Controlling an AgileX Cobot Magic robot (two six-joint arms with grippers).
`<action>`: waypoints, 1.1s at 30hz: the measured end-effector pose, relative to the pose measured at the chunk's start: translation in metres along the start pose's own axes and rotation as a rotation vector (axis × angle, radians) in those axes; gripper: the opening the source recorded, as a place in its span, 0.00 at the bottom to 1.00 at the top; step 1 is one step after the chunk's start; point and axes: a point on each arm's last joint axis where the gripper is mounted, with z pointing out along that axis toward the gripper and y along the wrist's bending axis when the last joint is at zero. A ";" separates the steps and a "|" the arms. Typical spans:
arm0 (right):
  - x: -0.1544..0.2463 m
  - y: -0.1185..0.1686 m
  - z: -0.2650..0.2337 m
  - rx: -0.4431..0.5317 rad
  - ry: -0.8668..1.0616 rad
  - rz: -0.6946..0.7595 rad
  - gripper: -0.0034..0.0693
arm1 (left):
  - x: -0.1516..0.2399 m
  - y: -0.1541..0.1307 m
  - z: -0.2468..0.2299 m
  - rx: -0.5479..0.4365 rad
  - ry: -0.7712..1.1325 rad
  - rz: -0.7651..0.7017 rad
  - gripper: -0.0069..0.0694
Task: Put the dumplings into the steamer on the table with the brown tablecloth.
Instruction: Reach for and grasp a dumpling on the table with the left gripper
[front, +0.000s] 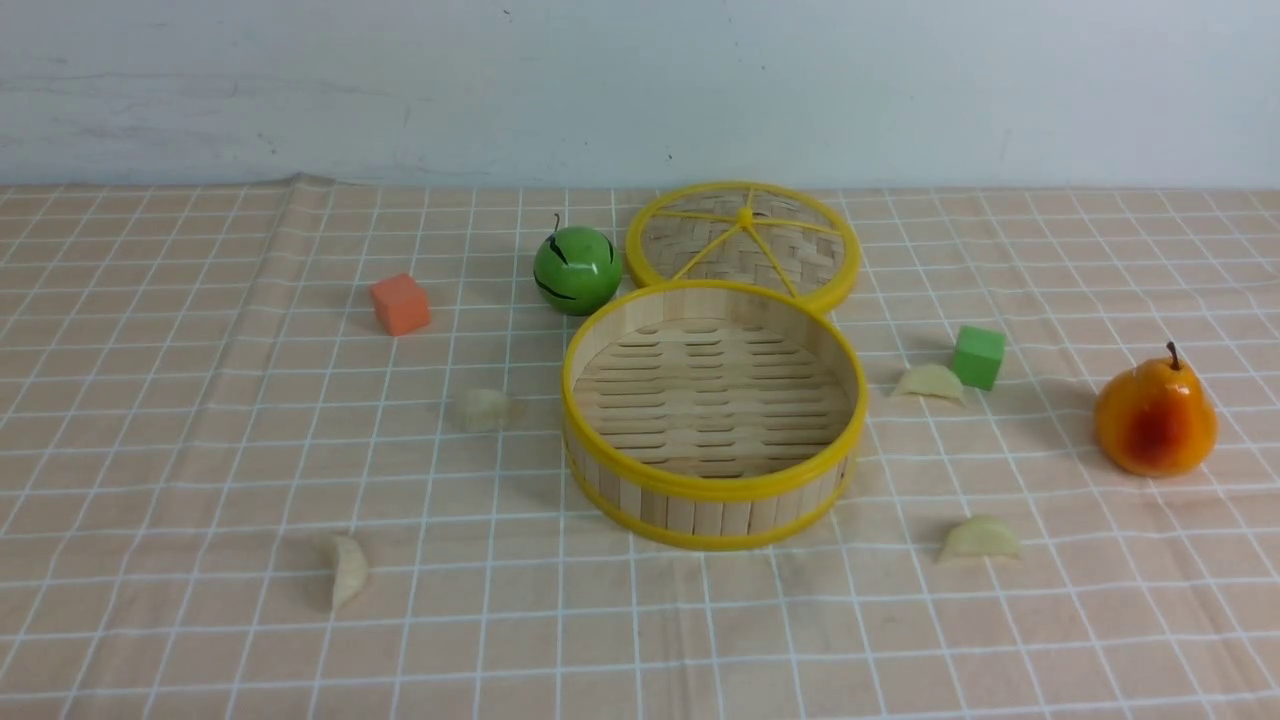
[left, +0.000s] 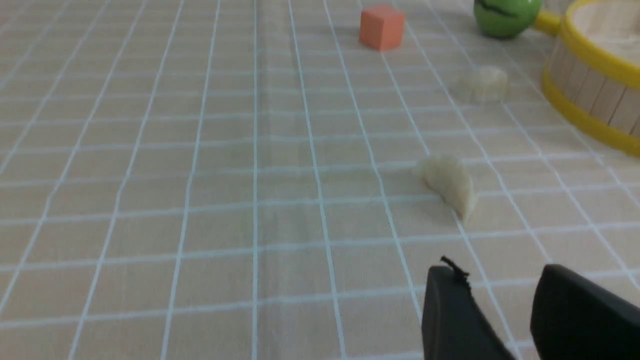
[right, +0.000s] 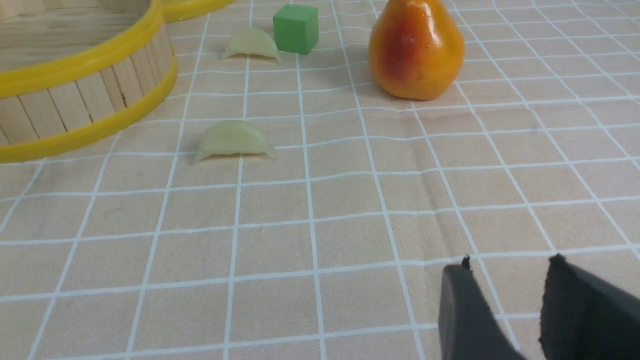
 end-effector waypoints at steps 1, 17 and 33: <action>0.000 0.000 0.000 0.001 0.000 -0.002 0.38 | -0.001 0.000 0.000 0.000 -0.016 0.000 0.40; -0.071 0.002 -0.036 -0.045 -0.942 0.020 0.38 | -0.045 0.001 -0.012 0.023 -0.519 -0.115 0.40; -0.144 0.018 -0.023 -0.090 -0.695 -0.168 0.05 | -0.179 -0.010 -0.019 0.119 -0.558 -0.291 0.07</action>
